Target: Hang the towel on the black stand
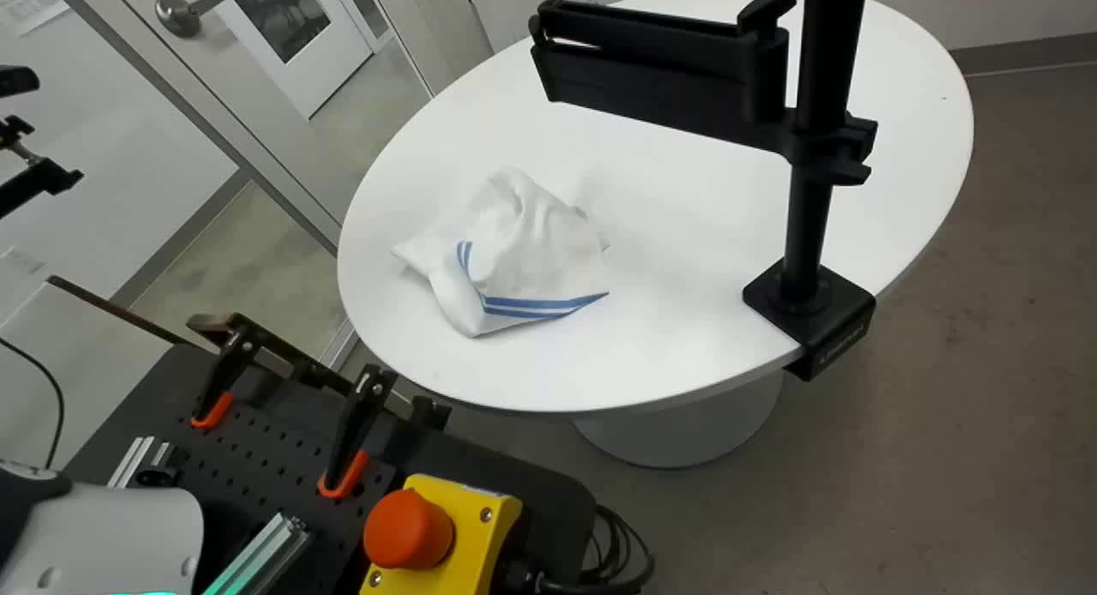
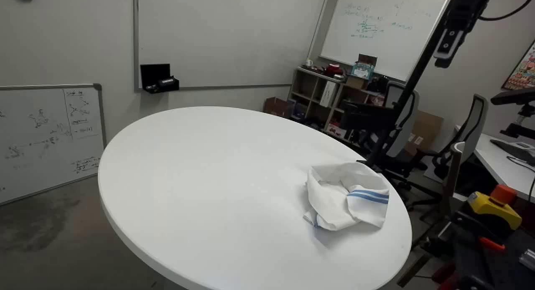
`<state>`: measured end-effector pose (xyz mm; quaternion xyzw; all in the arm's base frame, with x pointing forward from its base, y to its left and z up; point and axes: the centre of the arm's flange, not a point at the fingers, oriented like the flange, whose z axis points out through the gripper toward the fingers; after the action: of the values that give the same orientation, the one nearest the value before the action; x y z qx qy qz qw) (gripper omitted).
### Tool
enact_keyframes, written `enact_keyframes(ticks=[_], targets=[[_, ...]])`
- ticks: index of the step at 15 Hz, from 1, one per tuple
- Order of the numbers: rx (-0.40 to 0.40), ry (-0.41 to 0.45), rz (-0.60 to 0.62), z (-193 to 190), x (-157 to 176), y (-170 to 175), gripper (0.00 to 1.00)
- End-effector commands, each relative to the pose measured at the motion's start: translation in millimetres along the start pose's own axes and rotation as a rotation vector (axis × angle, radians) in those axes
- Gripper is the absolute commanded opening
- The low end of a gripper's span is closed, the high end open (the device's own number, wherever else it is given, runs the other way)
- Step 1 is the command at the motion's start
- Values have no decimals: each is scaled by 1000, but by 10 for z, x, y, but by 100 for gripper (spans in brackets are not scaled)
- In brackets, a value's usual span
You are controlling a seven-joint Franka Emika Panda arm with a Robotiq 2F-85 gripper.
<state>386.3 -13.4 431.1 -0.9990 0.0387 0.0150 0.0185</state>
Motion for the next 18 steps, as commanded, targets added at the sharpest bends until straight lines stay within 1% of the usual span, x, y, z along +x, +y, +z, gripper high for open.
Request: enact_keyframes(ticks=[1, 3, 6, 9, 12, 15, 18], targets=[[0, 0, 0, 0, 0, 0, 100], [-22, -11, 18, 88, 11, 84, 100], [-60, -42, 58, 303, 14, 308, 100], [-98, -45, 74, 521, 36, 525, 100], [-130, -7, 82, 777, 88, 724, 100], [-140, 43, 95, 1027, 155, 879, 100], [-138, 61, 124, 1278, 216, 1045, 100]])
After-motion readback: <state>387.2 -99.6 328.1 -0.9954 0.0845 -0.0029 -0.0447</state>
